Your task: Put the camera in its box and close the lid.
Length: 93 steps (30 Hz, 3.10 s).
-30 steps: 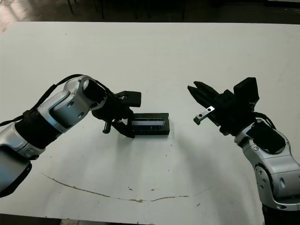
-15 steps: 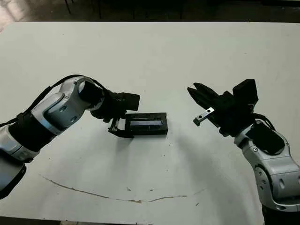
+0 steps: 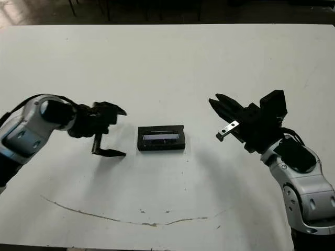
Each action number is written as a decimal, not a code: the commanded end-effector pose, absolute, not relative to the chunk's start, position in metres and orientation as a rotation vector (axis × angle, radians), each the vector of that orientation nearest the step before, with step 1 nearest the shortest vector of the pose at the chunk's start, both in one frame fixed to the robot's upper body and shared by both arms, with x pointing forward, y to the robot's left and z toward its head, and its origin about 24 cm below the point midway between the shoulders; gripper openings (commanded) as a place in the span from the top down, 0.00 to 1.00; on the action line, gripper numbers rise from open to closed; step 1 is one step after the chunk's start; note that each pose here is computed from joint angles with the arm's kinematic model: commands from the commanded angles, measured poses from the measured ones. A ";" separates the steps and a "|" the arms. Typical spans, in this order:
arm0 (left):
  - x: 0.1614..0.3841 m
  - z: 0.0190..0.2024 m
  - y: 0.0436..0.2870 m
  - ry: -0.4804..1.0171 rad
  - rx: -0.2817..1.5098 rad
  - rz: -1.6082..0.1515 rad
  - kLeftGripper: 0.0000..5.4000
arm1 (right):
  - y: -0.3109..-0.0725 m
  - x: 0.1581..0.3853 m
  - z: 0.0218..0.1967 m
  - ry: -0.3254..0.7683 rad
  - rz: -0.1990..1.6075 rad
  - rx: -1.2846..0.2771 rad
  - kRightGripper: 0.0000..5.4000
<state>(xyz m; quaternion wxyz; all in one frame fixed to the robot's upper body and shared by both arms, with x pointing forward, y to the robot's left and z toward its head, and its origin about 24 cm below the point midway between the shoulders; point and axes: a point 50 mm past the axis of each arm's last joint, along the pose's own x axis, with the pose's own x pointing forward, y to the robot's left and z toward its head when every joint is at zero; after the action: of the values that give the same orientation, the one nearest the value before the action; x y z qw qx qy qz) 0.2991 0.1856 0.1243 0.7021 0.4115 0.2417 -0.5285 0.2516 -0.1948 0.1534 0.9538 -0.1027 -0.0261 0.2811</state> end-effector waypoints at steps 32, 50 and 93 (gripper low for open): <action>0.240 0.160 0.084 0.088 -0.015 -0.573 1.00 | -0.194 0.256 0.136 -0.072 0.464 -0.166 1.00; 0.231 0.073 0.040 0.502 -0.004 -0.539 1.00 | -0.196 0.253 0.144 -0.063 0.443 -0.208 1.00; 0.287 0.137 0.199 -0.457 0.228 0.108 1.00 | -0.197 0.276 0.148 -0.200 0.183 0.003 1.00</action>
<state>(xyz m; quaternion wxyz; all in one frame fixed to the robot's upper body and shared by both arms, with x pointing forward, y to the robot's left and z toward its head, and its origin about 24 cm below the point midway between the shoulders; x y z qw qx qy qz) 0.2883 0.1929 0.1473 0.9606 0.1203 -0.2470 0.0424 0.2736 -0.1953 0.1526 0.9889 0.0008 -0.1063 0.1039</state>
